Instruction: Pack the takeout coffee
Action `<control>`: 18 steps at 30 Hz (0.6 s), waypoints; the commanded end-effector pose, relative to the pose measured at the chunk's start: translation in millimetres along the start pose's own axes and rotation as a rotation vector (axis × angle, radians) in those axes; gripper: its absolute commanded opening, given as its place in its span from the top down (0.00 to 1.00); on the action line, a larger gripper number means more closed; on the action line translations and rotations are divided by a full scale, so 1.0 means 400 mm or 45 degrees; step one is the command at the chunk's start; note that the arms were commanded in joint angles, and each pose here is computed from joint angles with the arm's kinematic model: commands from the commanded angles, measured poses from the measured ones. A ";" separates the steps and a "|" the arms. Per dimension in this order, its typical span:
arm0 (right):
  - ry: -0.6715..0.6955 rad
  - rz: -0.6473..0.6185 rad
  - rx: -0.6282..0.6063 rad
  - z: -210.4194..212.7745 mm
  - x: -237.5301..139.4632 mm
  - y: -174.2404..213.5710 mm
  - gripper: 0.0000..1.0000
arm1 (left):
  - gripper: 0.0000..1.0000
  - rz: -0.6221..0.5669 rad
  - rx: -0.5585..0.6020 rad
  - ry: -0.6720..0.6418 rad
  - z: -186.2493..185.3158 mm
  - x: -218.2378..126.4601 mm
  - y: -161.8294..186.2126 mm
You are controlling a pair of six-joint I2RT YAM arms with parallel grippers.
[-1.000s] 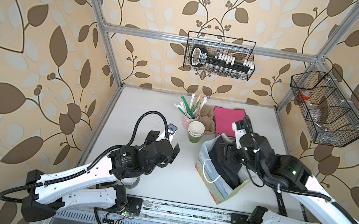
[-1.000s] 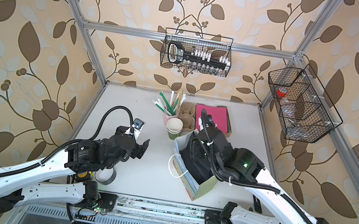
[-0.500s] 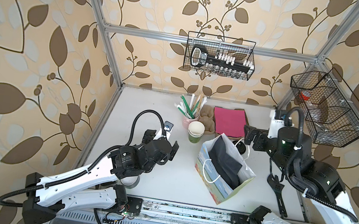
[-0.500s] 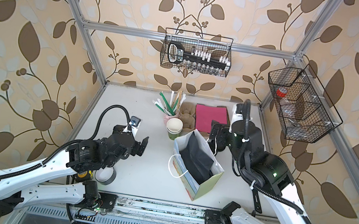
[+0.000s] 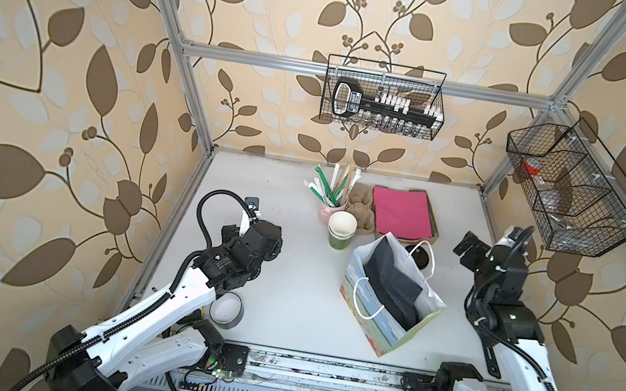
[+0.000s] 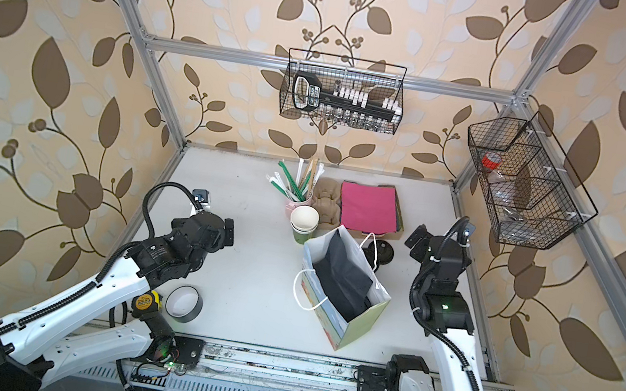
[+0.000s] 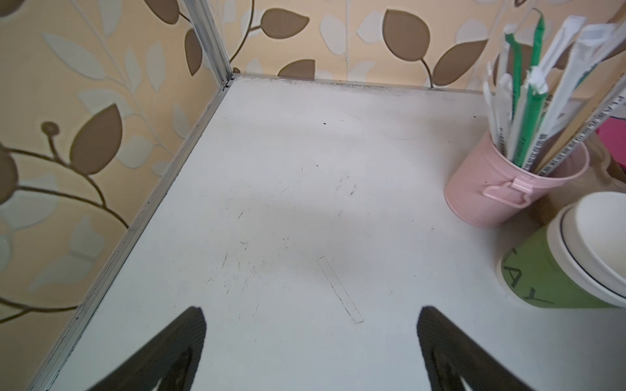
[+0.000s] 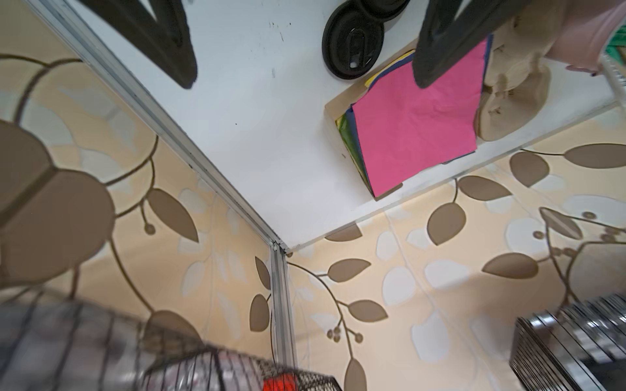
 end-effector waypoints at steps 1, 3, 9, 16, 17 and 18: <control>-0.023 -0.188 0.044 0.004 0.029 0.007 0.00 | 0.01 -0.091 -0.130 -0.081 0.013 0.031 -0.016; 0.030 -0.186 -0.033 -0.005 0.055 0.047 0.00 | 0.01 -0.082 -0.128 -0.149 0.021 0.065 -0.013; 0.072 -0.199 -0.183 -0.044 0.106 0.214 0.00 | 0.01 -0.052 -0.035 -0.210 0.033 0.176 0.026; -0.026 -0.294 -0.158 -0.044 0.120 0.267 0.00 | 0.01 -0.059 -0.023 -0.239 0.057 0.272 0.031; -0.048 -0.277 -0.162 -0.039 0.132 0.275 0.00 | 0.01 -0.067 -0.016 -0.231 0.062 0.285 0.036; -0.054 -0.270 -0.162 -0.036 0.141 0.286 0.00 | 0.01 -0.065 -0.029 -0.252 0.073 0.300 0.046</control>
Point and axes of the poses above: each gripper's point midway between its finger pads, its own x axis out along the fingers, its own z axis along the line the jaws close on, y = z × x, the point moved 9 cm from there along -x, back along the fingers, and after that the axes turned 1 degree about x, right-handed, at the moved point
